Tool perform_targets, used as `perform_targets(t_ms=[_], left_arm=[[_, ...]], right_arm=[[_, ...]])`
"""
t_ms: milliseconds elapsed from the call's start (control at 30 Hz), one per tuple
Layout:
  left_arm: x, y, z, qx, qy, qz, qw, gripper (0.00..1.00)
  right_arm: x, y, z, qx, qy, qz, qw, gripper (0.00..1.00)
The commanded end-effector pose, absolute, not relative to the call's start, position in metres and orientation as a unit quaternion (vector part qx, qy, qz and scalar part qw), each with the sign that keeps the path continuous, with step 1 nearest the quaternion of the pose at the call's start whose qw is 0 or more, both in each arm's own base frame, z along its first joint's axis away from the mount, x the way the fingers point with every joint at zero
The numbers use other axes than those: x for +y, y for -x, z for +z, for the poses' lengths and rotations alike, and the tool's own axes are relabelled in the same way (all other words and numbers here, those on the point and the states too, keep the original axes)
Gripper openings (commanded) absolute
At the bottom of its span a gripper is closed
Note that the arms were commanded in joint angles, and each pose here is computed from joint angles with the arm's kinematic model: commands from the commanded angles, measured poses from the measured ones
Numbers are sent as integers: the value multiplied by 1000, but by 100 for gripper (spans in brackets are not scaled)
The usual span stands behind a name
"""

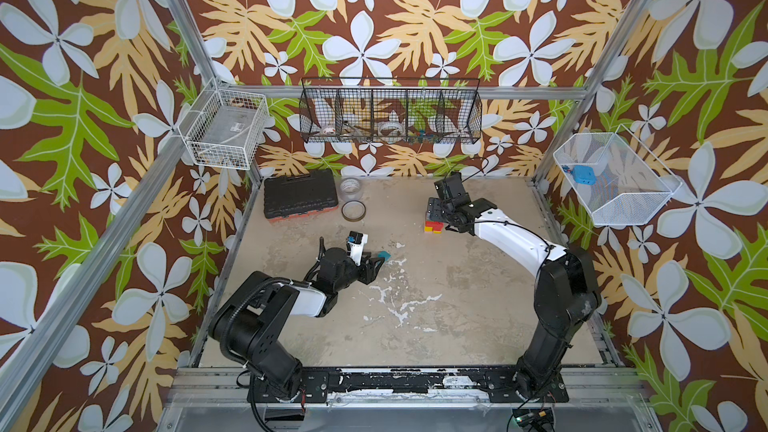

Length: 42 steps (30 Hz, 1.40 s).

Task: Build the wood block tower
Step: 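Lower the orange block onto the stack top while the left gripper reaches the teal wedge, then grasp the teal wedge with the left gripper while the right gripper withdraws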

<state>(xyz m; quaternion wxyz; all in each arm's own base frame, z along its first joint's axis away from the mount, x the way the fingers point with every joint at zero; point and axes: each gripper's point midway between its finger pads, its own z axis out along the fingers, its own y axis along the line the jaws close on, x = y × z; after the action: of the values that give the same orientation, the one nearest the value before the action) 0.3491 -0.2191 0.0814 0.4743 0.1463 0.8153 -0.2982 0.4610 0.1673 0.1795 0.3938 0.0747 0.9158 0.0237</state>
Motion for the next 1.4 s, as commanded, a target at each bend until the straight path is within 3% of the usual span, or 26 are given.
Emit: perform_targets(t_ms=[0,200,433,700,1000,1267,1367], left_arm=[[-222,-357,65,829,-157,-274,461,56],[-237,-365,46,853,-183,-198,447,51],[-237,-373,37,862,-182,-174,440,46],[-235,-378,44,859,-181,-162,451,56],[-240,-390,30,866,-197,-143,438,58],[-245,-391,30,864,-211,-147,432,50],[-248,-392,28,866,-216,-149,427,42]], right_arm=[[170,-457,193,906,-78,50,413,86],[166,-444,199,903,-76,58,419,87],[161,-434,207,899,-74,65,428,89],[160,-430,206,899,-71,66,427,90],[161,-429,204,900,-70,68,425,90],[163,-430,203,900,-70,72,424,91],[164,-428,200,901,-68,74,422,90]])
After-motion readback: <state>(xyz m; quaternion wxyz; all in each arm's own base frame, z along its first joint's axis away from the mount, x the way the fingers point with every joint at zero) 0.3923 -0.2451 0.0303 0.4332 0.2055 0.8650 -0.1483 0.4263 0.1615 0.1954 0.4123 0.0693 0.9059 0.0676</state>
